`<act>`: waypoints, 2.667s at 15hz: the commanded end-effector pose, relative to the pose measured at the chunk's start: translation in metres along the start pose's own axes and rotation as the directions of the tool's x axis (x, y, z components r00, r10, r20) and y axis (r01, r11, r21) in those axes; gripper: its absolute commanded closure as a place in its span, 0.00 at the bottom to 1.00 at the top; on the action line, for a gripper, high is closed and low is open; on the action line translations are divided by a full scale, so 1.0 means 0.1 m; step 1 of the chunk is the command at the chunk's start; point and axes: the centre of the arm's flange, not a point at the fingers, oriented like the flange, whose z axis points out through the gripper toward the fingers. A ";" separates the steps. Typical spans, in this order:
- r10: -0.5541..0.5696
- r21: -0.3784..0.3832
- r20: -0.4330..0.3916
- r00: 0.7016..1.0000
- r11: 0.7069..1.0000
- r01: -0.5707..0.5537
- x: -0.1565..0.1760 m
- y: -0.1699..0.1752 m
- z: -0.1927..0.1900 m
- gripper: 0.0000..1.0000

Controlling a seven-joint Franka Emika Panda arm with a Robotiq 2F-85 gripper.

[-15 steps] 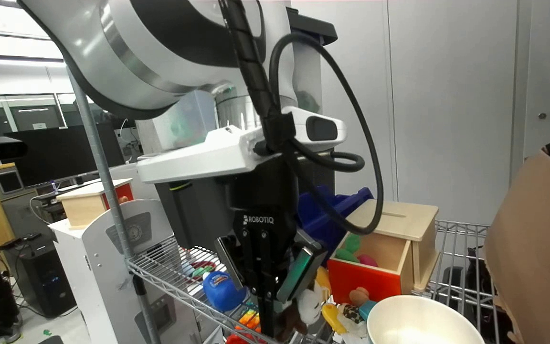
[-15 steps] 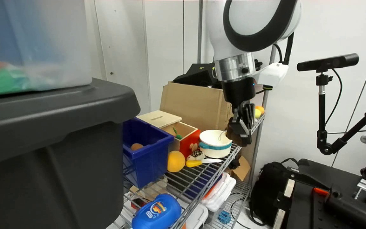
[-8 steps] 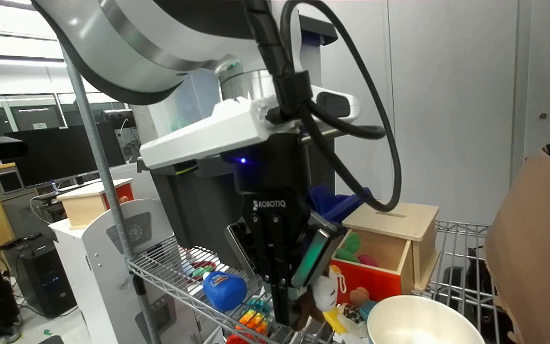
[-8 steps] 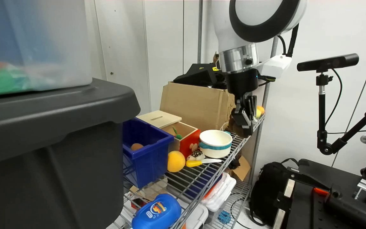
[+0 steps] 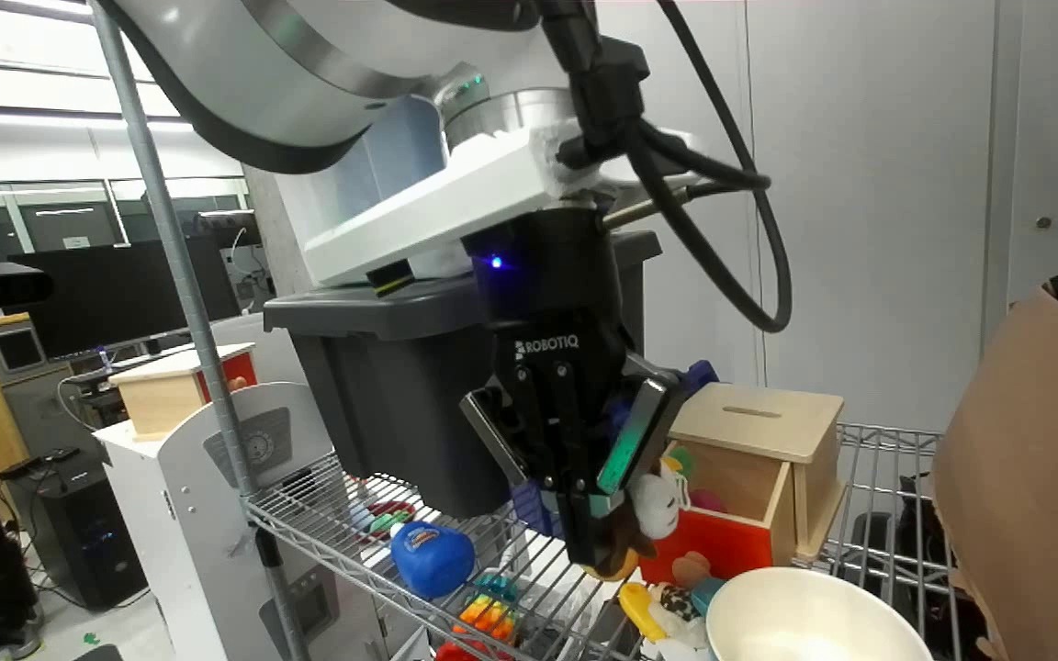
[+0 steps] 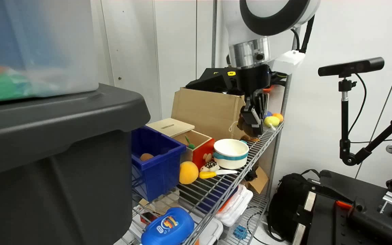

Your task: Pick up the animal plush toy and put it in the bowl

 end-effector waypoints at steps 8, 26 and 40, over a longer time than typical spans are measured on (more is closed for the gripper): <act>-0.036 -0.059 -0.037 0.999 0.998 0.034 0.01 0.32 -0.12 0.99; -0.034 -0.060 -0.032 0.999 0.998 0.032 0.05 0.68 -0.23 0.99; -0.123 -0.059 -0.131 0.984 0.991 0.116 0.22 0.72 -0.34 0.99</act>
